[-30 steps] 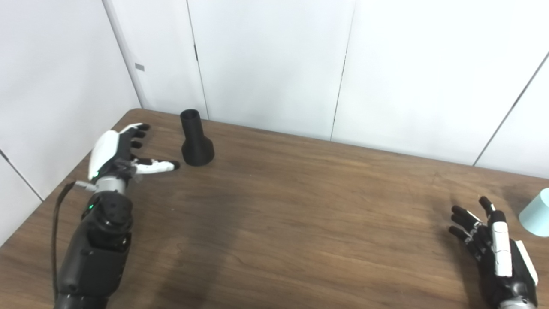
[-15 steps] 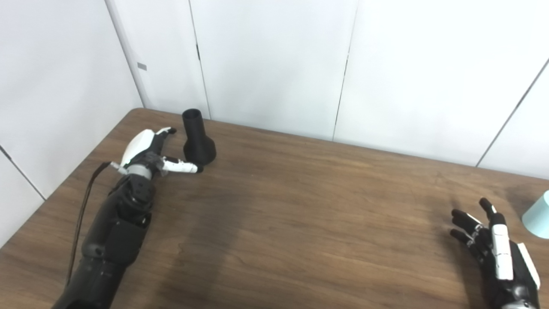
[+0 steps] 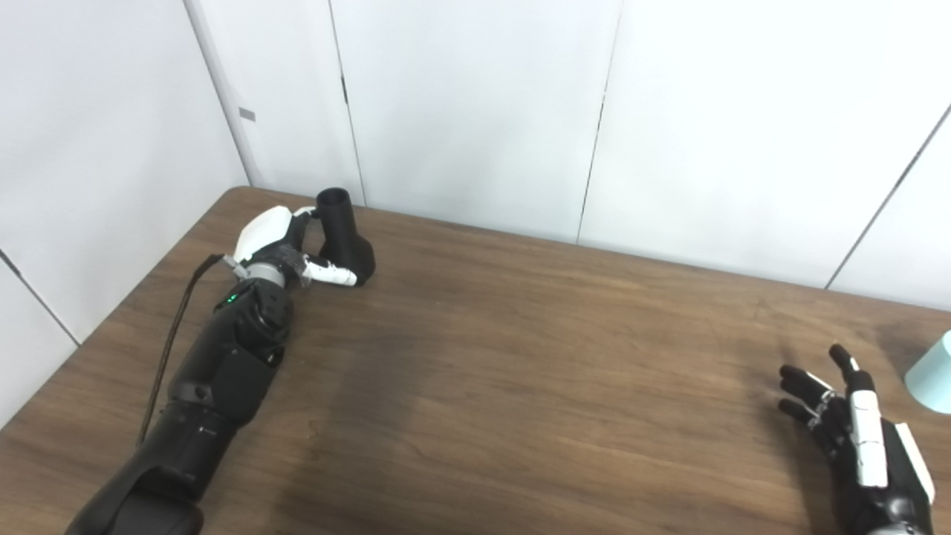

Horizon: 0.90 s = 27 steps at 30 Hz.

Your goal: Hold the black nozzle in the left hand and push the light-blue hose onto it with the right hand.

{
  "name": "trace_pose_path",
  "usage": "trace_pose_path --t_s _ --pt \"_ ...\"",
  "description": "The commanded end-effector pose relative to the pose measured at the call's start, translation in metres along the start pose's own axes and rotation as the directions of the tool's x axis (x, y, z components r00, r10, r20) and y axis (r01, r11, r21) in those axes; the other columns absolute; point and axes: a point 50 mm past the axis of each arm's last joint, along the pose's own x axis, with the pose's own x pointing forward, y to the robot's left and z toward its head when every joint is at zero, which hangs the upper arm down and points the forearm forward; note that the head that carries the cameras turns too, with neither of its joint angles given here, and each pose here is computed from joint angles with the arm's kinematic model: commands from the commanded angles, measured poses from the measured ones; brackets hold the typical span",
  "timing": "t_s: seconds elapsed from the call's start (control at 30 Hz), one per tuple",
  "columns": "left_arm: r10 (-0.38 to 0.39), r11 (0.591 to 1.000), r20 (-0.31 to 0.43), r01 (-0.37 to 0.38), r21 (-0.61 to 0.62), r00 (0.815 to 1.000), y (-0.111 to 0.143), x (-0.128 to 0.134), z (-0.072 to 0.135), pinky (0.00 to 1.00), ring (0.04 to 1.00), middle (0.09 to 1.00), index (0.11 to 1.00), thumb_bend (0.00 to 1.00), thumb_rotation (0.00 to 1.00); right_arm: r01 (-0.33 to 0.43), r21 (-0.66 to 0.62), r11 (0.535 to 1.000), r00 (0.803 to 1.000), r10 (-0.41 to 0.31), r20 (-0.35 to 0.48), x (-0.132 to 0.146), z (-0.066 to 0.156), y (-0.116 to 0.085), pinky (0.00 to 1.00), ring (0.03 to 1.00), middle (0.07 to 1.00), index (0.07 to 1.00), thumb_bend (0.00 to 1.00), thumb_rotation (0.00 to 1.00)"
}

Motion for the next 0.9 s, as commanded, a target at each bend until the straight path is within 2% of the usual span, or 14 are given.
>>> trace_pose_path --t_s 0.0,0.1,0.2,0.23,0.37,0.4,0.47,0.5,0.53,0.57,0.6,0.73,0.87 --pt "0.014 1.0 0.042 -0.014 0.005 0.999 0.011 0.008 0.014 0.74 0.898 0.921 0.901 1.0 0.22 -0.019 0.001 1.0 0.999 0.019 0.03 0.0 0.007 0.003 0.77 0.824 0.769 0.971 0.38 1.0" --pt "0.015 1.0 0.038 -0.015 0.001 0.999 0.007 0.011 0.014 0.75 0.9 0.911 0.878 1.0 0.2 -0.022 -0.002 1.0 0.999 0.022 0.033 -0.001 0.007 0.003 0.75 0.82 0.777 0.977 0.38 1.0" --pt "0.004 1.0 0.041 -0.004 -0.005 0.999 0.005 0.012 0.013 0.7 0.862 0.869 0.817 1.0 0.15 -0.026 -0.009 1.0 0.999 0.026 0.032 -0.002 0.007 0.003 0.77 0.826 0.776 0.976 0.39 1.0" --pt "-0.008 1.0 0.042 0.008 -0.006 0.999 0.005 0.012 0.013 0.65 0.818 0.834 0.781 1.0 0.13 -0.026 -0.009 1.0 0.999 0.026 0.032 -0.002 0.007 0.003 0.78 0.829 0.777 0.976 0.4 1.0" --pt "-0.039 0.998 0.033 0.04 -0.048 0.999 0.004 0.013 0.011 0.57 0.703 0.734 0.691 0.95 0.03 -0.027 -0.014 1.0 0.999 0.028 0.036 -0.003 0.007 0.003 0.77 0.827 0.774 0.973 0.41 1.0" --pt "-0.041 0.998 0.037 0.043 -0.056 0.998 0.003 0.012 0.01 0.56 0.687 0.722 0.68 0.94 0.02 -0.027 -0.012 1.0 0.999 0.028 0.036 -0.002 0.007 0.003 0.77 0.826 0.774 0.972 0.4 1.0" --pt "-0.043 0.998 0.046 0.045 -0.054 0.998 0.0 0.011 0.007 0.49 0.576 0.632 0.61 0.9 0.0 -0.028 -0.005 1.0 0.999 0.028 0.037 -0.002 0.007 0.003 0.77 0.822 0.775 0.978 0.4 1.0" --pt "-0.041 0.998 0.048 0.043 -0.047 0.998 -0.001 0.011 0.006 0.47 0.558 0.617 0.598 0.89 0.0 -0.025 -0.002 1.0 0.999 0.025 0.036 -0.002 0.007 0.003 0.76 0.822 0.776 0.979 0.4 1.0" --pt "-0.037 0.999 0.052 0.039 -0.035 0.998 -0.002 0.01 0.006 0.46 0.532 0.589 0.545 0.71 0.02 -0.021 0.002 1.0 0.999 0.021 0.034 -0.002 0.007 0.002 0.75 0.815 0.774 0.975 0.4 1.0" --pt "-0.034 0.999 0.055 0.036 -0.028 0.998 -0.002 0.01 0.006 0.43 0.499 0.533 0.51 0.6 0.01 -0.019 0.004 1.0 0.999 0.019 0.033 -0.002 0.007 0.002 0.74 0.808 0.771 0.97 0.4 1.0" --pt "-0.025 1.0 0.06 0.025 -0.003 0.998 -0.004 0.01 0.005 0.43 0.488 0.514 0.499 0.56 0.0 -0.016 0.005 1.0 0.999 0.016 0.031 -0.001 0.007 0.002 0.74 0.805 0.77 0.969 0.4 1.0" --pt "-0.011 0.999 0.06 0.008 0.047 0.998 -0.006 0.008 0.005 0.43 0.491 0.525 0.469 0.52 0.0 -0.012 0.007 1.0 1.0 0.011 0.029 -0.002 0.007 0.003 0.72 0.79 0.754 0.962 0.4 1.0" --pt "-0.007 0.998 0.062 0.003 0.057 0.998 -0.006 0.008 0.005 0.39 0.436 0.514 0.477 0.51 0.0 -0.01 0.009 1.0 0.999 0.01 0.03 -0.002 0.007 0.002 0.71 0.779 0.751 0.956 0.39 1.0"
